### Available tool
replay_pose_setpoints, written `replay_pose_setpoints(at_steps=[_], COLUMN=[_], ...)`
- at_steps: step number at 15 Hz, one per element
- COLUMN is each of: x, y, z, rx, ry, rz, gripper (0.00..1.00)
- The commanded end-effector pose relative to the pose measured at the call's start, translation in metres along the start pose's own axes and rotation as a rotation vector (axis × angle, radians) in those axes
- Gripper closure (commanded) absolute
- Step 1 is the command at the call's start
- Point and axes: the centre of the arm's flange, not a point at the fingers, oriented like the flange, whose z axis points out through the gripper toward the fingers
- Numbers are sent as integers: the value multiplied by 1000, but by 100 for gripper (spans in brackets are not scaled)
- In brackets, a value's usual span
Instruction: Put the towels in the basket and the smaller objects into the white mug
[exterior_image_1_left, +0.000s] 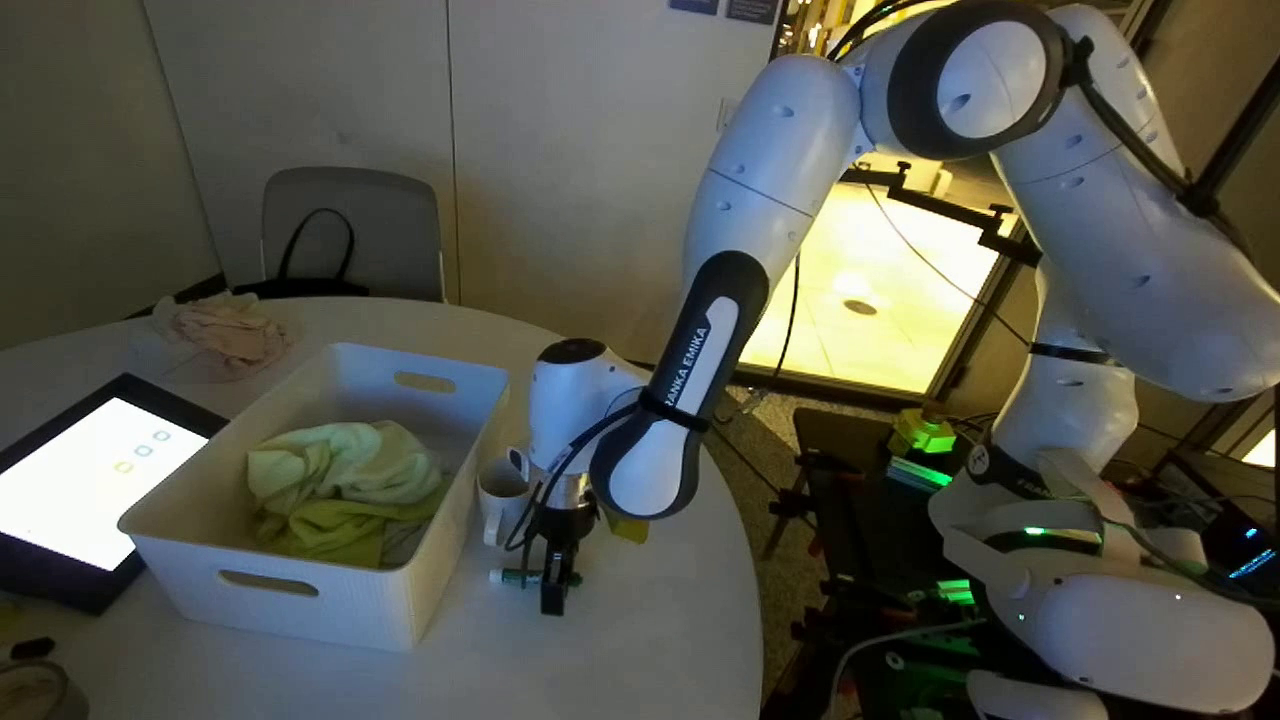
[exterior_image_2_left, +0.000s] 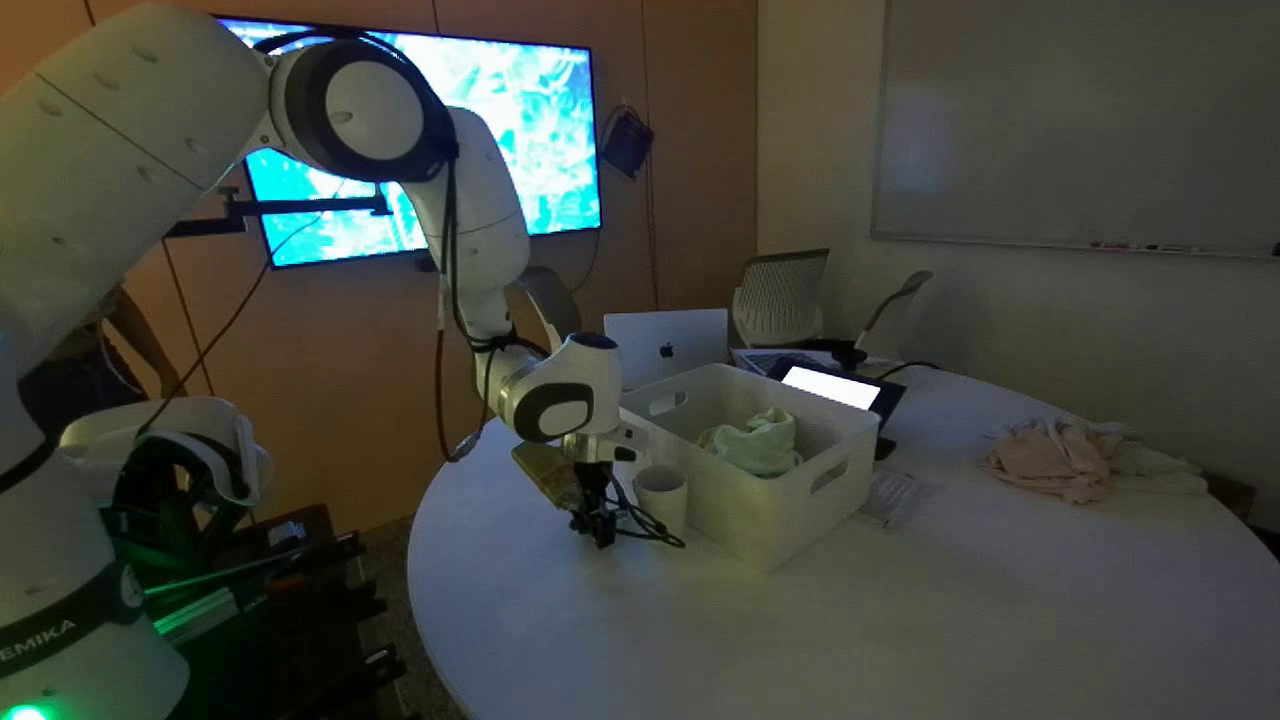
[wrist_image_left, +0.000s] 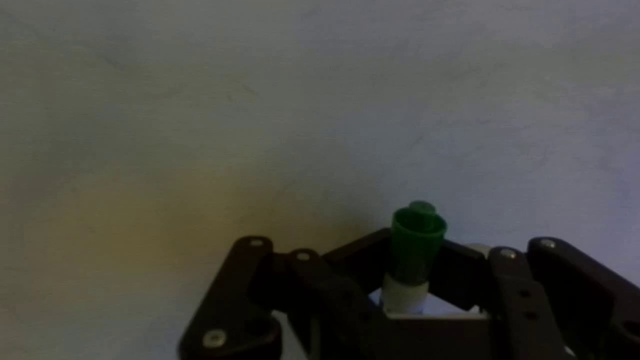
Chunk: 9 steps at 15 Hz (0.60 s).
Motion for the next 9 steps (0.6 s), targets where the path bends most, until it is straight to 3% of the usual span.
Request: replay_pose_setpoints(at_steps=[1,9], x=[-13,-50], y=[-7,18], z=[-28,-54], rx=[-49,-114], ry=[-9,-82], rz=[-70,-125], gripper=[99,99])
